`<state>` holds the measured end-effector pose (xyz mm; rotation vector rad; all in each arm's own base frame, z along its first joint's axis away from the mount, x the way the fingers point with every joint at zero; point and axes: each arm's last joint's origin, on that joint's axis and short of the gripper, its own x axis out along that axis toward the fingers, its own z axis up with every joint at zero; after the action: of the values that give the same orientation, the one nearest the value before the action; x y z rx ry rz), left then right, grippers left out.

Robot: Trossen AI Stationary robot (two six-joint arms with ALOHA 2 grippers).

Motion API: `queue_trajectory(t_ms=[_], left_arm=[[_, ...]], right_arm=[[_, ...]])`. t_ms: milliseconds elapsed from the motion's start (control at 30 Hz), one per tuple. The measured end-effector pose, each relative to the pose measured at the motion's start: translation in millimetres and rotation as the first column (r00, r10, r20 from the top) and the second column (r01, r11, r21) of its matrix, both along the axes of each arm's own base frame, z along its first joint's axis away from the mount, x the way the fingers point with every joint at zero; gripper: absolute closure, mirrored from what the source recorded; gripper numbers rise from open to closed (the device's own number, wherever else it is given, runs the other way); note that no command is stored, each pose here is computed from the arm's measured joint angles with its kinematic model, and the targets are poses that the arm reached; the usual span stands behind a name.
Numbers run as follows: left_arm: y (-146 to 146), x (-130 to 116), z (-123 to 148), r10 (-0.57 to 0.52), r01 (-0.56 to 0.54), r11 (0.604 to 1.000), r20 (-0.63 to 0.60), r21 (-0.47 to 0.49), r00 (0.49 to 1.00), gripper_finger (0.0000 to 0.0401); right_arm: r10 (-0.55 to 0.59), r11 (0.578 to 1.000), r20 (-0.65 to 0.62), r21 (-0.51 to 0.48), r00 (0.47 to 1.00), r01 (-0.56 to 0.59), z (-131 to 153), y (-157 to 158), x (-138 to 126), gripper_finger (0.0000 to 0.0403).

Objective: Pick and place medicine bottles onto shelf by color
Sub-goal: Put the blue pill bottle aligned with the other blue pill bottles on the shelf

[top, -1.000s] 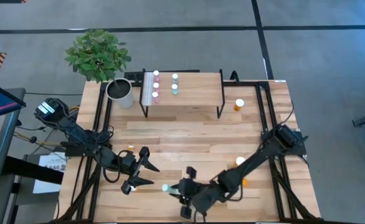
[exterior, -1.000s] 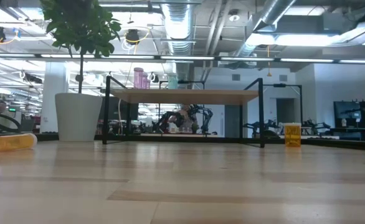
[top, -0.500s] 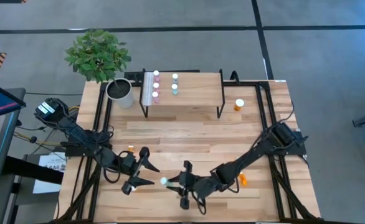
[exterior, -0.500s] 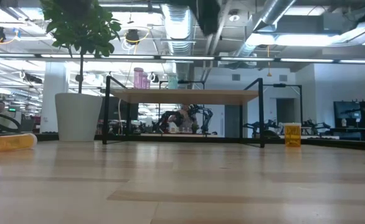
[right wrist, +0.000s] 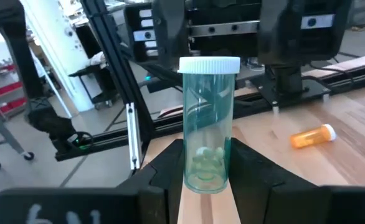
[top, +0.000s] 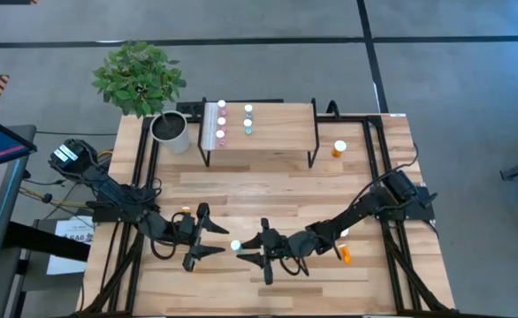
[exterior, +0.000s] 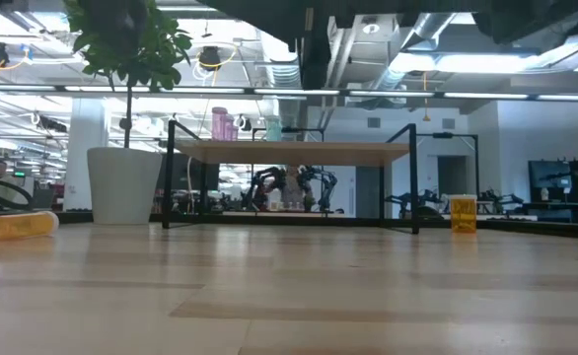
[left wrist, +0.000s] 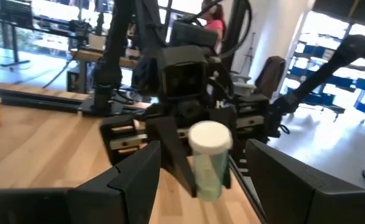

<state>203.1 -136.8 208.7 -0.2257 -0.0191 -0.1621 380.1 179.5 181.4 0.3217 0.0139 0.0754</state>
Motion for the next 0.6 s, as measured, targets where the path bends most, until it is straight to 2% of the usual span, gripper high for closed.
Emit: queue_trajectory(t_ms=[400,600], left_arm=[[1.2,0.5,0.1,0.025,-0.025,1.000,-0.001,-0.013,1.000,0.0177],[3.0,13.2,7.6,0.014,-0.015,1.000,-0.049,-0.018,0.999,0.0130]], right_arm=[[0.001,1.000,0.005,-0.008,1.000,-0.001,1.2,0.5,0.4,0.0270],[-0.010,1.000,0.003,-0.008,1.000,0.010,1.0,-3.5,2.3,0.0269]])
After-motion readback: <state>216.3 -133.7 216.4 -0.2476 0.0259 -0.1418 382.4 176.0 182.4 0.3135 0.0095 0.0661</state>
